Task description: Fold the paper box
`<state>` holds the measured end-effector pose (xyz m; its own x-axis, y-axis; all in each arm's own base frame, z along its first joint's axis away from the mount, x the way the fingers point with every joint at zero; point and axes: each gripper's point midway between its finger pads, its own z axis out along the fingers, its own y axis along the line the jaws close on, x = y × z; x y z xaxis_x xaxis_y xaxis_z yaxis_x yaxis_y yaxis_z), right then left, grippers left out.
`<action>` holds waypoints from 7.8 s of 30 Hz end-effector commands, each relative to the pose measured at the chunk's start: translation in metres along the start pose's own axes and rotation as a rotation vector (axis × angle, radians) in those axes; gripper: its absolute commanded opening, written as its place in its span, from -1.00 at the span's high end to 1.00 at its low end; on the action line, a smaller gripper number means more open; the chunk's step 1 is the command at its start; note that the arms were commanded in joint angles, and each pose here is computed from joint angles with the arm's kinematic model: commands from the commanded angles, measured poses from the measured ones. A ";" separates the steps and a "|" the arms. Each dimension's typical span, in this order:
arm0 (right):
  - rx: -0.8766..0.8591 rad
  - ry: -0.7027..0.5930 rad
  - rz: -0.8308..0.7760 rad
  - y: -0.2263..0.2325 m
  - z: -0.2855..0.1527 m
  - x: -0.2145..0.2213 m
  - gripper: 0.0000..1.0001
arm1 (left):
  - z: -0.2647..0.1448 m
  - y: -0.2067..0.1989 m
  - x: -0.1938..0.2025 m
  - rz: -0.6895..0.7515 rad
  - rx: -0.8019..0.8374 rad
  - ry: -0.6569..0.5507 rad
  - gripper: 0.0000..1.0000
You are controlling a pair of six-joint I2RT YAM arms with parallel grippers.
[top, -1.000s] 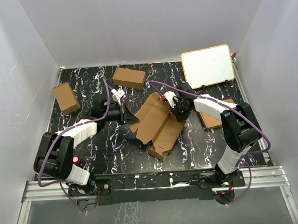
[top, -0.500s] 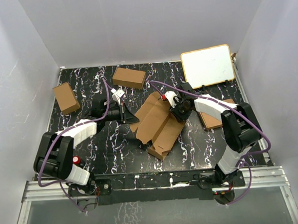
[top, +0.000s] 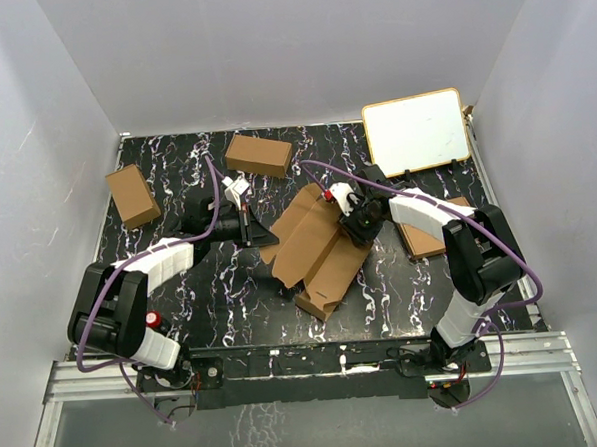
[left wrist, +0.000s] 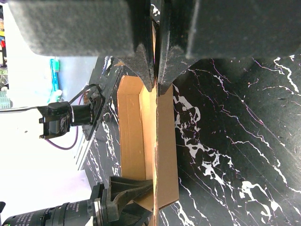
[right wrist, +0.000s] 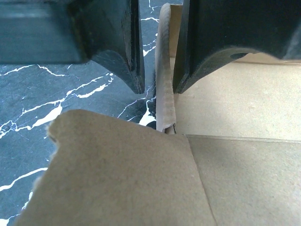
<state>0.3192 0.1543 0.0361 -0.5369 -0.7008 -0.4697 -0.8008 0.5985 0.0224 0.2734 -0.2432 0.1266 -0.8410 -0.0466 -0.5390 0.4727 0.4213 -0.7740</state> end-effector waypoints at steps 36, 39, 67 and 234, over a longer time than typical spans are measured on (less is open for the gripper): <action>-0.104 -0.711 -0.095 -0.002 -0.162 -0.095 -0.56 | -0.016 -0.009 -0.032 0.315 -0.072 0.116 1.00; -0.103 -0.857 -0.188 0.006 -0.177 -0.112 -0.99 | -0.021 -0.014 -0.041 0.377 -0.085 0.125 1.00; -0.392 -0.922 -0.172 0.027 -0.141 -0.083 -0.99 | -0.009 -0.071 -0.040 0.653 -0.046 0.313 1.00; -0.389 -0.943 -0.209 0.038 -0.141 -0.074 0.85 | -0.081 0.047 0.029 -0.118 -0.634 -0.417 0.48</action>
<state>0.2879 0.1730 0.1844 -0.1838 -0.0896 -0.9789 -0.9565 0.2458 0.1571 0.2517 -0.1687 0.1333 -0.5837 -0.4519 -0.6746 0.1490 0.7571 -0.6361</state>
